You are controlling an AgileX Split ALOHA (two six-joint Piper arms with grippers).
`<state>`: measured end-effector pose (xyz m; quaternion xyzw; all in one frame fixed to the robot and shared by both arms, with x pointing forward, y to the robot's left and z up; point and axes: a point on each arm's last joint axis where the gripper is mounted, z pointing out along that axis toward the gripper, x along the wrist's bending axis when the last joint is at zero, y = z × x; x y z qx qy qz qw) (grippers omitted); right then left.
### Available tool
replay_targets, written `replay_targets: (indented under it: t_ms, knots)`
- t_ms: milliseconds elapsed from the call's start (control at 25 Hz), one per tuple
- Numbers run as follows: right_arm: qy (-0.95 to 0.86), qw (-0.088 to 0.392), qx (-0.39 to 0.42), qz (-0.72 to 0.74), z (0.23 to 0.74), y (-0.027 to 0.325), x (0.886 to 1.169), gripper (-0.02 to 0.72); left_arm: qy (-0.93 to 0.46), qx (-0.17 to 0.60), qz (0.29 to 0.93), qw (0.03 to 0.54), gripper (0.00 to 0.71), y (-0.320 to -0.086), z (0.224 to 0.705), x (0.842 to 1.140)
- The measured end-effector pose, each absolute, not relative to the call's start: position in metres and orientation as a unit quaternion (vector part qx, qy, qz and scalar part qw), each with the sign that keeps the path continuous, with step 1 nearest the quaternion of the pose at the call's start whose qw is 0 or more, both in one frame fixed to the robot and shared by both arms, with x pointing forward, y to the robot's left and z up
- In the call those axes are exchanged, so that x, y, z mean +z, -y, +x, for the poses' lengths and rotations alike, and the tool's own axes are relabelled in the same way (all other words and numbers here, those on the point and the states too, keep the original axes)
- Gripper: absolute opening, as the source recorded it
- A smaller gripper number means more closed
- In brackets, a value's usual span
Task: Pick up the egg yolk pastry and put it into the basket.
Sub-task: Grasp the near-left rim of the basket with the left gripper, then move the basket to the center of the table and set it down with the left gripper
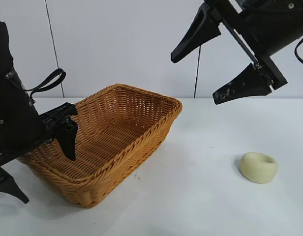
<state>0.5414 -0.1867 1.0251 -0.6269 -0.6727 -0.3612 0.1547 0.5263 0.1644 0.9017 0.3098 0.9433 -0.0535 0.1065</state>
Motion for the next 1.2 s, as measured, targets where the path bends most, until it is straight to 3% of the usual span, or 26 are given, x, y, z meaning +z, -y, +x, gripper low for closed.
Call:
replay_targets:
  t_ms: [80, 320, 600, 1000, 1200]
  knots:
    - [0.673, 0.155, -0.361, -0.627, 0.541, 0.187, 1.025, 0.695, -0.944, -0.055, 0.305, 0.111, 0.089, -0.164, 0.527, 0.902]
    - [0.673, 0.156, -0.361, -0.627, 0.541, 0.187, 1.025, 0.695, -0.926, -0.055, 0.352, 0.124, 0.084, -0.160, 0.541, 0.918]
    - [0.673, 0.156, -0.361, -0.626, 0.541, 0.187, 1.025, 0.695, -0.882, -0.074, 0.443, 0.141, 0.083, -0.175, 0.578, 0.948]
    - [0.677, 0.167, -0.356, -0.623, 0.539, 0.186, 1.025, 0.695, -0.774, -0.085, 0.618, 0.107, 0.083, -0.176, 0.611, 0.944]
    - [0.677, 0.168, -0.356, -0.622, 0.539, 0.186, 1.025, 0.695, -0.738, -0.094, 0.661, 0.102, 0.083, -0.173, 0.614, 0.940]
